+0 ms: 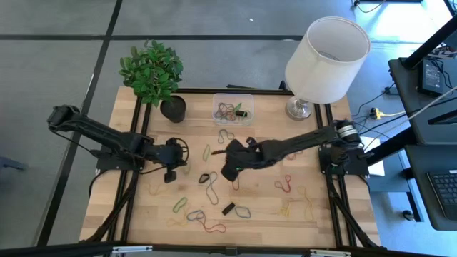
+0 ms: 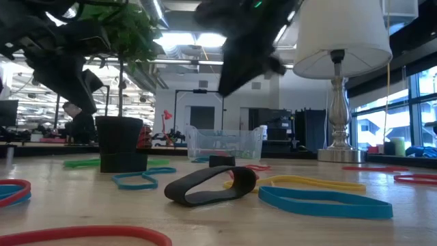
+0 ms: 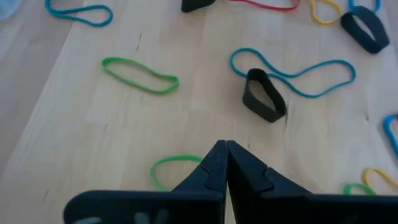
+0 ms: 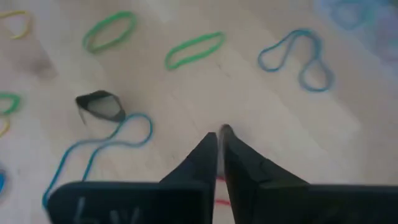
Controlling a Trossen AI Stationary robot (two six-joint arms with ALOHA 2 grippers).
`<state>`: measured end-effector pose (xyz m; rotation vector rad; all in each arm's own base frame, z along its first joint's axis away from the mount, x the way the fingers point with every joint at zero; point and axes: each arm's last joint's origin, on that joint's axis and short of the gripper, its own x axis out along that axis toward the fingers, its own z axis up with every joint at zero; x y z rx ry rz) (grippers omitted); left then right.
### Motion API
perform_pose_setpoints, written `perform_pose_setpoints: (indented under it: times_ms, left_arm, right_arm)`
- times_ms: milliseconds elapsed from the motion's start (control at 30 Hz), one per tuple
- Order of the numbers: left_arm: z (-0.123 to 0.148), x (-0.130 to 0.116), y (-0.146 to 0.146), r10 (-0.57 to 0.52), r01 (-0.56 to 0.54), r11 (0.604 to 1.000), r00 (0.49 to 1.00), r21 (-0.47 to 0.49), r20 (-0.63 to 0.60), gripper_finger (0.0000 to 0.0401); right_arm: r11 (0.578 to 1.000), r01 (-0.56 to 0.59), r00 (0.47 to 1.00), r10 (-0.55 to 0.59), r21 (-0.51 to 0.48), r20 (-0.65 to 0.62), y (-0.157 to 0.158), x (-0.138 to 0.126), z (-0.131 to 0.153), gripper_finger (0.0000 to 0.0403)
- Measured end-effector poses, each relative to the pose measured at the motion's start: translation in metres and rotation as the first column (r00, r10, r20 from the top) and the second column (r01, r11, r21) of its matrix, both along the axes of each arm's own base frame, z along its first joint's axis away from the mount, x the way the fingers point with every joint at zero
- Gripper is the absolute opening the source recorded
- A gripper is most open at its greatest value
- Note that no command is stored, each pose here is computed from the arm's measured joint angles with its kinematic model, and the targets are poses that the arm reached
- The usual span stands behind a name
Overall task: Pick and place rubber bands into bin
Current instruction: Put the black rubber band into the transparent bin
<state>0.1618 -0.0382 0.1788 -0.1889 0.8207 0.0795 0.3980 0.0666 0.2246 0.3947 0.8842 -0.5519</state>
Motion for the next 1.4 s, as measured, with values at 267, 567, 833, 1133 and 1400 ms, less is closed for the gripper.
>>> perform_pose_setpoints:
  times_ms: [267, 567, 833, 1133, 1400]
  left_arm:
    - [0.001, -0.005, -0.001, -0.036, 0.037, 0.999, 0.999, -0.005, 0.004, 0.0002]
    - [0.001, -0.005, -0.002, -0.072, 0.072, 0.997, 0.997, 0.015, 0.01, 0.0002]
    - [0.002, -0.005, -0.002, -0.07, 0.07, 0.997, 0.997, 0.022, 0.015, 0.0003]
    - [0.002, -0.003, 0.006, 0.003, -0.004, 0.999, 1.0, 0.054, 0.022, 0.0002]
    - [0.002, -0.001, 0.023, 0.116, -0.118, 0.99, 0.993, 0.076, 0.022, 0.0002]
  right_arm:
    - [0.987, 0.072, 0.987, -0.05, 0.141, -0.151, -0.022, 0.02, -0.049, 0.0092]
    - [0.985, 0.096, 0.965, -0.056, 0.146, -0.256, -0.035, 0.026, -0.09, 0.0106]
    - [0.988, 0.027, 0.966, 0.013, 0.15, -0.259, -0.034, 0.028, -0.086, 0.0012]
    - [0.998, -0.056, 0.987, 0.06, 0.031, -0.147, -0.082, 0.033, -0.005, 0.0006]
    - [0.991, -0.049, 0.995, 0.038, -0.122, -0.094, -0.177, 0.024, 0.05, 0.0003]
